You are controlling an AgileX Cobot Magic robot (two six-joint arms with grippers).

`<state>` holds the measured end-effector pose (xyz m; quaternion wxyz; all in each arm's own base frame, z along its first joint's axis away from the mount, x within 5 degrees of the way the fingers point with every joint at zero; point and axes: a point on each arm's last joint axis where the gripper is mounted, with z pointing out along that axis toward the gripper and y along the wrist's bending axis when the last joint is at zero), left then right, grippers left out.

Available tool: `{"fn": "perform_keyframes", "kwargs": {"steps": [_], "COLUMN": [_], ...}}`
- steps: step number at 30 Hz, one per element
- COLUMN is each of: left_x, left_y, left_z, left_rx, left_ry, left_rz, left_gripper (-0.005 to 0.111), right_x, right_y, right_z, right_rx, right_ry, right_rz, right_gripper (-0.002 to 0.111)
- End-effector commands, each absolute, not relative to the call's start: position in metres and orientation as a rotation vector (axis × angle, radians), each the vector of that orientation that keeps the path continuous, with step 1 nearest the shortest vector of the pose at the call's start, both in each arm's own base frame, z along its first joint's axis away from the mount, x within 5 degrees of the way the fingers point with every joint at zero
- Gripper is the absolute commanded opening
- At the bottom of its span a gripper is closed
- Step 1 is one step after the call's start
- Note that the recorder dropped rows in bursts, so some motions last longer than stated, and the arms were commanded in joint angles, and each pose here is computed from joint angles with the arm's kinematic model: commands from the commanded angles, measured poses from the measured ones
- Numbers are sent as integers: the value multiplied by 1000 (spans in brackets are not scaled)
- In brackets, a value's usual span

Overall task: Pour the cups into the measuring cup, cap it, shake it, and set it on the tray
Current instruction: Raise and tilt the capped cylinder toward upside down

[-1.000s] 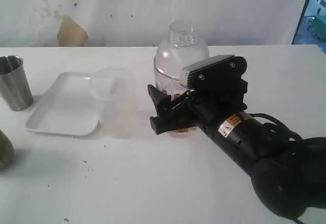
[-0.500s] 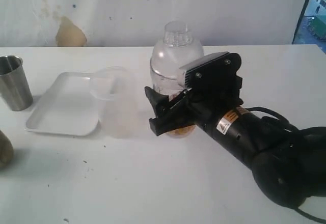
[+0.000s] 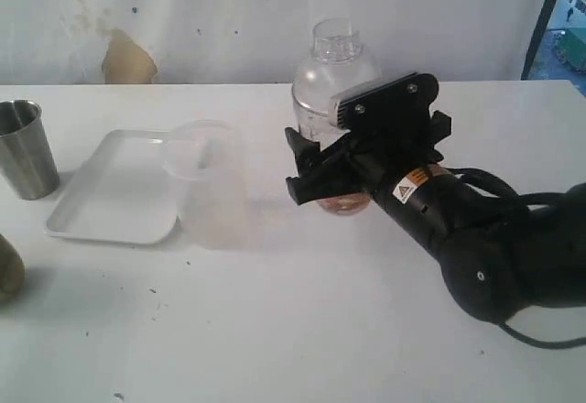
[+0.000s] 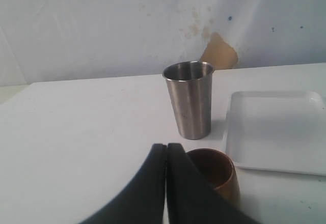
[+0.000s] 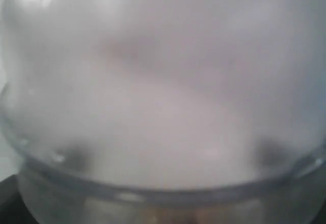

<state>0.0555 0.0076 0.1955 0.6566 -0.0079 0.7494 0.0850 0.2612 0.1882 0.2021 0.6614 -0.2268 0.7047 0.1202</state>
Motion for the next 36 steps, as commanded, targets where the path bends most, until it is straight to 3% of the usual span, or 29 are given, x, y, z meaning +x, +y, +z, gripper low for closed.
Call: {"fn": "perform_keyframes", "kwargs": {"steps": [1,9,14,36], "left_x": [55,55,55,55], "left_y": [7,7,7,7], "left_z": [195,195,195,195], "left_rx": [-20,-20,-20,-20], "left_ry": [1688,1688,1688,1688], "left_rz": [182,182,182,182], "left_gripper": [1,1,1,1], "right_x": [289,331,347,375], "right_y": [181,191,203,221], "right_z": [212,212,208,213], "right_rx": [-469,-586,-770,-1051], "right_ry": [1502,1499,1467,1361], "right_rz": [218,185,30,-221], "right_gripper": [0,0,0,0]}}
